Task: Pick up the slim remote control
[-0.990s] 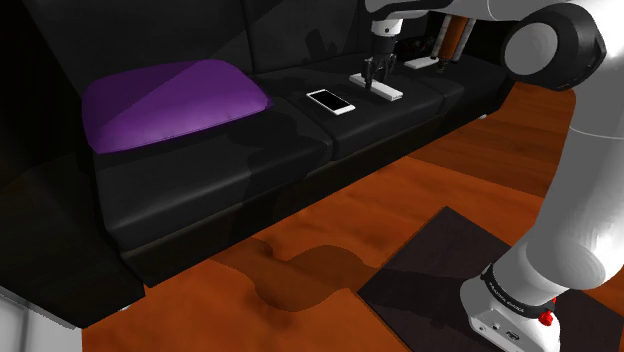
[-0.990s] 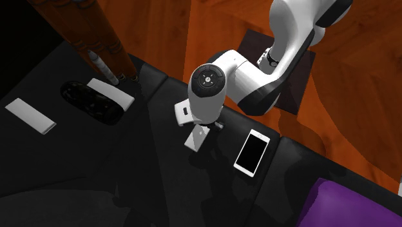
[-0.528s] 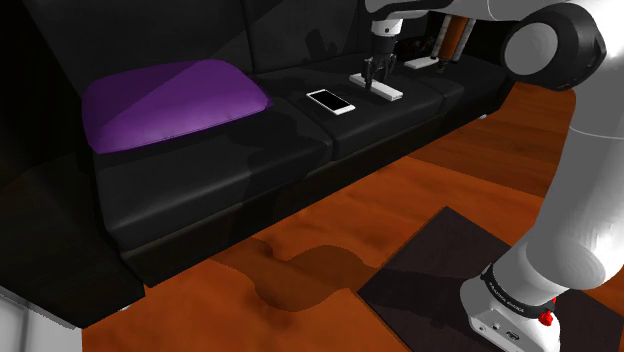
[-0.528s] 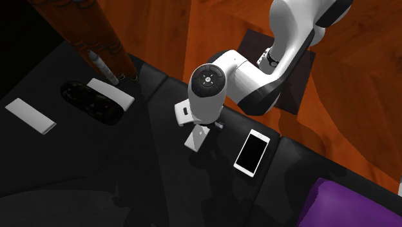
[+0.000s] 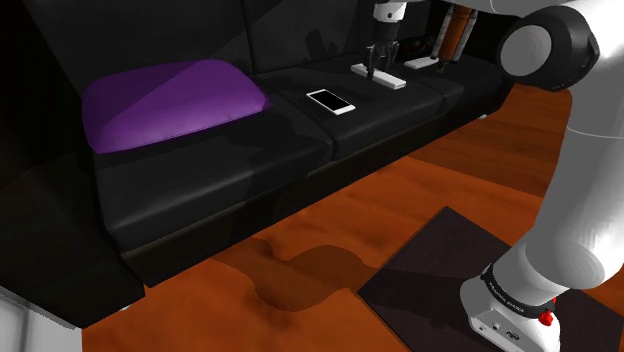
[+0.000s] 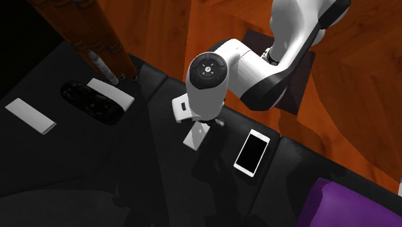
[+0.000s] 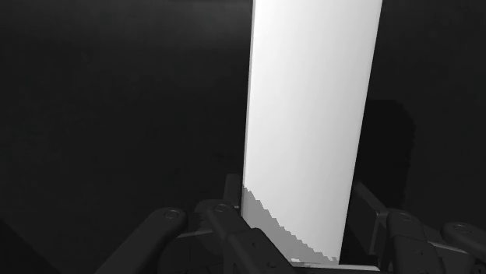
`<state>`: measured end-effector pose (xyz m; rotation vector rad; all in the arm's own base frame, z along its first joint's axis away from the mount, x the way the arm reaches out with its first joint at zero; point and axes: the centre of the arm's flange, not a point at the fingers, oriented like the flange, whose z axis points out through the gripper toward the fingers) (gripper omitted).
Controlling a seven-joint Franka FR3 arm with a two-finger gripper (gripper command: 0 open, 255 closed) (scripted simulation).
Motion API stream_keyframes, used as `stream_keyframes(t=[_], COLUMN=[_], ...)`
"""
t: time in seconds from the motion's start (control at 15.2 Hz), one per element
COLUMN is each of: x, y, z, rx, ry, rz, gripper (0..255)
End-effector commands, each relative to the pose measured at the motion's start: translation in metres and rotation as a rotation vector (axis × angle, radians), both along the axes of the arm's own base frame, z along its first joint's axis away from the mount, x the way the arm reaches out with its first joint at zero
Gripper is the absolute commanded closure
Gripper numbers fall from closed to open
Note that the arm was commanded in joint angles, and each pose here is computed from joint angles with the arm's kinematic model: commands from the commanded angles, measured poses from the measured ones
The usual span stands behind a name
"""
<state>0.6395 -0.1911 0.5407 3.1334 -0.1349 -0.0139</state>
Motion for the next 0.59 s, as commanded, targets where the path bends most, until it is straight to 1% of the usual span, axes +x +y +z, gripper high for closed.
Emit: stream_keyframes(t=[0.0,0.4,0.53], x=[-0.001,-0.001,-0.001], y=[0.001,0.001,0.001], z=[0.01,0.042,0.042], rx=[0.0,0.0,0.0], ry=[0.0,0.0,0.0], rz=[0.0,0.0,0.0], gripper=[255,255,255])
